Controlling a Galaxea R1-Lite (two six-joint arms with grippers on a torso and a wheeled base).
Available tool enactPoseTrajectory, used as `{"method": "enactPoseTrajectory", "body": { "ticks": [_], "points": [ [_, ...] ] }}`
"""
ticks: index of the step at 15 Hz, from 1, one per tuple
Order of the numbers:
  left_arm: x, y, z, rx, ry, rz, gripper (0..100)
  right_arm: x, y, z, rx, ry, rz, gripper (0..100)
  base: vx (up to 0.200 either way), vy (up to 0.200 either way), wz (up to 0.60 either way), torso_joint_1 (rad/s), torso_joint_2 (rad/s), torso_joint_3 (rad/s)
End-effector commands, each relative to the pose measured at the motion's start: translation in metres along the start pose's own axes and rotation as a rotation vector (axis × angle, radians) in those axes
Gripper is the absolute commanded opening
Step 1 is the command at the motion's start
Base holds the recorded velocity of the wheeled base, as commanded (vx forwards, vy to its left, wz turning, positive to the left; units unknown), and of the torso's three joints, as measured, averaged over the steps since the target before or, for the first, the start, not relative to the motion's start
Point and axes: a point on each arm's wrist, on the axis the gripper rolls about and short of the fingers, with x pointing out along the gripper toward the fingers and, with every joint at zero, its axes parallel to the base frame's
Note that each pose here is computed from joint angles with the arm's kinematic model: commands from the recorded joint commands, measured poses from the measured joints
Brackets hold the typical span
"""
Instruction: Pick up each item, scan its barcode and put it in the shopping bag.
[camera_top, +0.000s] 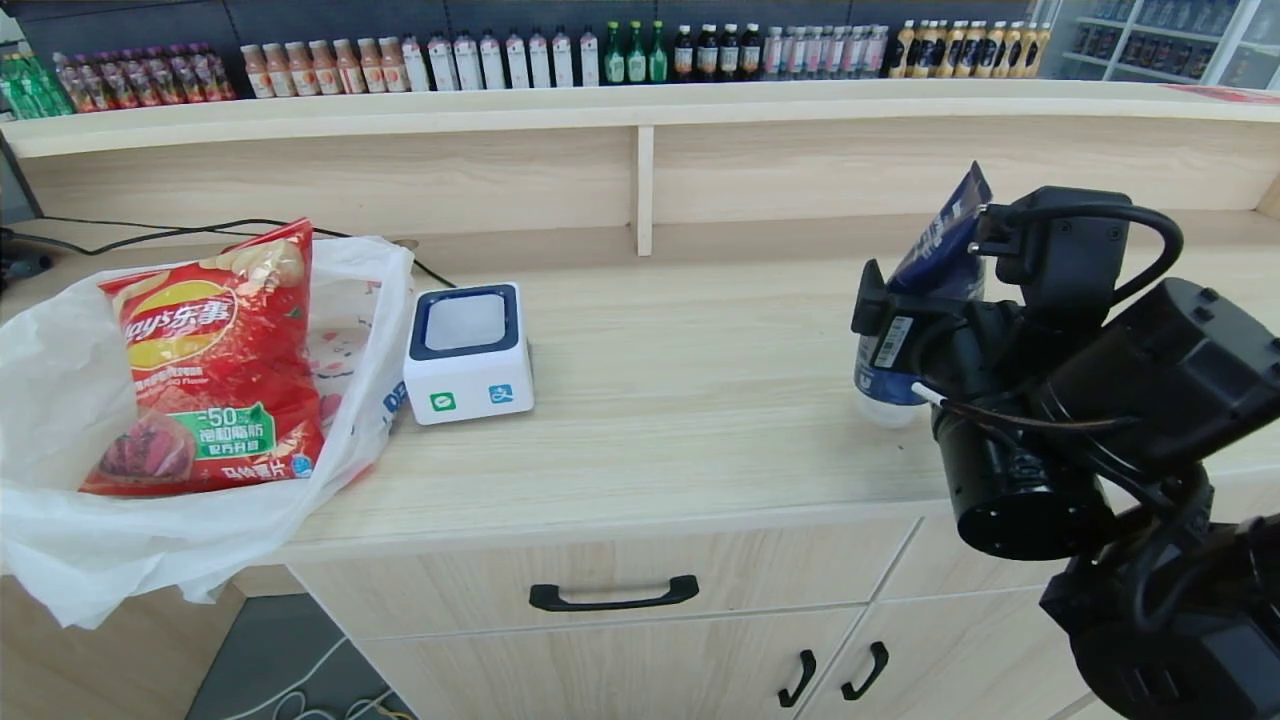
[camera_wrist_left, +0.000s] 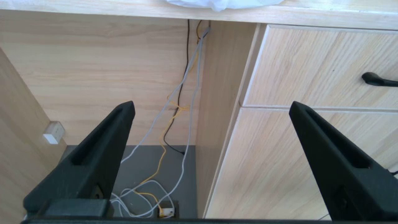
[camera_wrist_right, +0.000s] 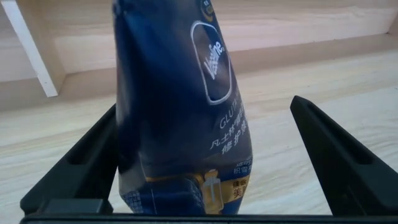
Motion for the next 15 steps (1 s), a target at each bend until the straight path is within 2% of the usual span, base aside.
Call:
{"method": "enactPoseTrajectory", "body": {
  "ticks": [1, 6, 11, 12, 15],
  "points": [
    [0.0, 0.0, 0.0, 0.0, 0.0, 0.0, 100, 0.002, 0.003, -0.009, -0.022, 0.012, 0.0, 100, 0.0, 0.0, 0.0, 0.0, 0.0, 0.0],
    [0.0, 0.0, 0.0, 0.0, 0.0, 0.0, 100, -0.006, -0.005, -0.015, -0.054, 0.03, 0.03, 100, 0.0, 0.0, 0.0, 0.0, 0.0, 0.0],
    [0.0, 0.0, 0.0, 0.0, 0.0, 0.0, 100, -0.007, -0.004, -0.019, -0.048, 0.027, 0.034, 100, 0.0, 0.0, 0.0, 0.0, 0.0, 0.0],
    [0.0, 0.0, 0.0, 0.0, 0.0, 0.0, 100, -0.008, -0.004, -0.019, -0.048, 0.026, 0.035, 0, 0.0, 0.0, 0.0, 0.0, 0.0, 0.0],
    [0.0, 0.0, 0.0, 0.0, 0.0, 0.0, 100, -0.009, -0.002, -0.018, -0.027, 0.021, 0.039, 0, 0.0, 0.0, 0.0, 0.0, 0.0, 0.0]
  ]
}}
